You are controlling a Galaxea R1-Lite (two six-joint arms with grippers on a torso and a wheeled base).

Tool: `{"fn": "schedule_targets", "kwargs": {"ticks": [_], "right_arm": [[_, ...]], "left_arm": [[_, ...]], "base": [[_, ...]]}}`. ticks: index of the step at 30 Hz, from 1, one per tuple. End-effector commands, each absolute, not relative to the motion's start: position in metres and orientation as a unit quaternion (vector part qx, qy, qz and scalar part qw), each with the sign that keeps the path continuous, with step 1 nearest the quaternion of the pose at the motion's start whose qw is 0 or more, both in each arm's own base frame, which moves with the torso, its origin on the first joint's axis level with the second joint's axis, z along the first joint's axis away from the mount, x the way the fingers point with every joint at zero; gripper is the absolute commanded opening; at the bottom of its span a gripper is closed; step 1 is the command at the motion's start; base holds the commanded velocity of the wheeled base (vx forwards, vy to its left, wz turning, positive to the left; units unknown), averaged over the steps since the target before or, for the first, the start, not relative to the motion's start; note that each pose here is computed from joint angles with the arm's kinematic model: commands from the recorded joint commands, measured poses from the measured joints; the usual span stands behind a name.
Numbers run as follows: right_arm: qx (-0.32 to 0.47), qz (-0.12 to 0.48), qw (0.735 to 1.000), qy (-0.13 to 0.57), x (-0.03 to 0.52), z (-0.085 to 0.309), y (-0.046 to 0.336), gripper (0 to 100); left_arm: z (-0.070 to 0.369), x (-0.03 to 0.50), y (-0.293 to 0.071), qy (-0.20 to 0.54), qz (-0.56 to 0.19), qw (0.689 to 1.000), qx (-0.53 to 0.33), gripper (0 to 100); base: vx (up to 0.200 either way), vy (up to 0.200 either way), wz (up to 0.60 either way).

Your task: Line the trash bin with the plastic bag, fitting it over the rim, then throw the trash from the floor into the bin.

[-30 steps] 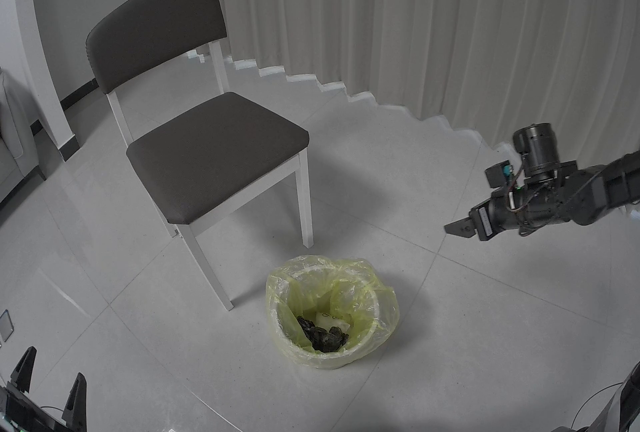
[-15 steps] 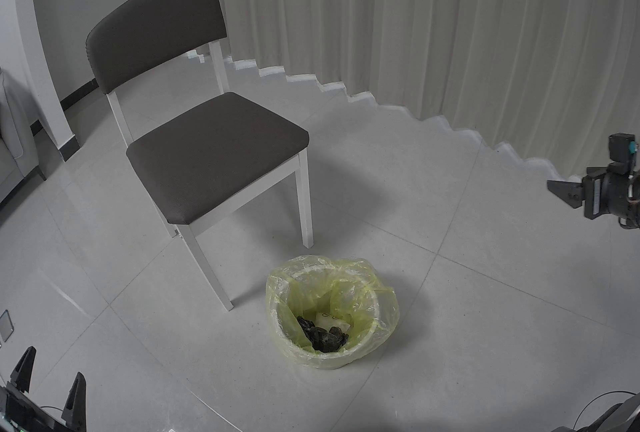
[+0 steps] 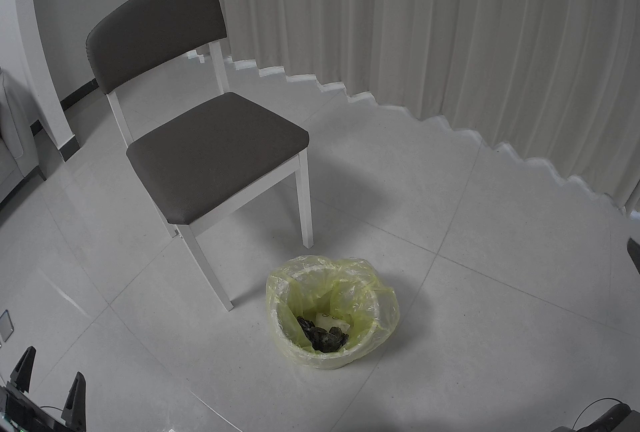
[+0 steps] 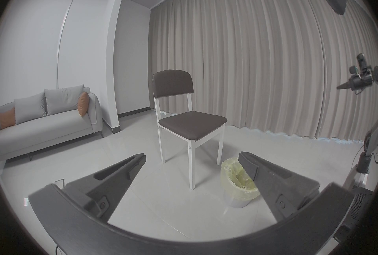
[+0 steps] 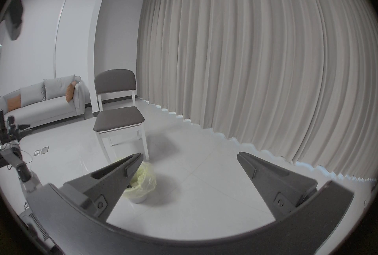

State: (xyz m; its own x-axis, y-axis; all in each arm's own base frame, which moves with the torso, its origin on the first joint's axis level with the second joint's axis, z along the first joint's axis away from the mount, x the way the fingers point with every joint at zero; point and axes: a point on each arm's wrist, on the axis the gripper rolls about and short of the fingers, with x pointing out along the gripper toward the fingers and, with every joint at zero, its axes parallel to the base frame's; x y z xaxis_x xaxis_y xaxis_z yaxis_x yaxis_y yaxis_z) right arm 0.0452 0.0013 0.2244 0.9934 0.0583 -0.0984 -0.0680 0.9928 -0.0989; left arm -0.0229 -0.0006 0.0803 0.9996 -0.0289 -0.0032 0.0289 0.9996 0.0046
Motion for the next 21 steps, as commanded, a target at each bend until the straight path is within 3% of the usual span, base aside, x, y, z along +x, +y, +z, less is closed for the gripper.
{"fn": "schedule_targets", "kwargs": {"ticks": [1,6,11,17,21], "right_arm": [[-0.051,0.031,0.998,-0.021,-0.045,0.185,0.002,100],[-0.050,0.038,0.997,-0.034,-0.075,0.152,0.002,100],[-0.020,0.009,1.000,0.005,-0.059,0.129,0.000,100],[-0.035,0.017,0.999,-0.037,-0.023,0.083,0.001,100],[-0.011,0.036,0.999,-0.033,-0.024,0.083,0.002,100]], "left_arm": [[0.076,-0.023,-0.001,0.002,-0.014,1.000,0.002,100],[0.076,-0.023,-0.001,0.002,-0.015,1.000,0.002,100],[0.076,-0.023,-0.001,0.002,-0.015,1.000,0.002,100],[0.076,-0.023,-0.001,0.002,-0.014,1.000,0.002,100],[0.076,-0.023,-0.001,0.002,-0.015,1.000,0.002,100]], "base": [[0.000,0.000,0.00],[0.000,0.000,0.00],[0.000,0.000,0.00],[0.000,0.000,0.00],[0.000,0.000,0.00]]}}
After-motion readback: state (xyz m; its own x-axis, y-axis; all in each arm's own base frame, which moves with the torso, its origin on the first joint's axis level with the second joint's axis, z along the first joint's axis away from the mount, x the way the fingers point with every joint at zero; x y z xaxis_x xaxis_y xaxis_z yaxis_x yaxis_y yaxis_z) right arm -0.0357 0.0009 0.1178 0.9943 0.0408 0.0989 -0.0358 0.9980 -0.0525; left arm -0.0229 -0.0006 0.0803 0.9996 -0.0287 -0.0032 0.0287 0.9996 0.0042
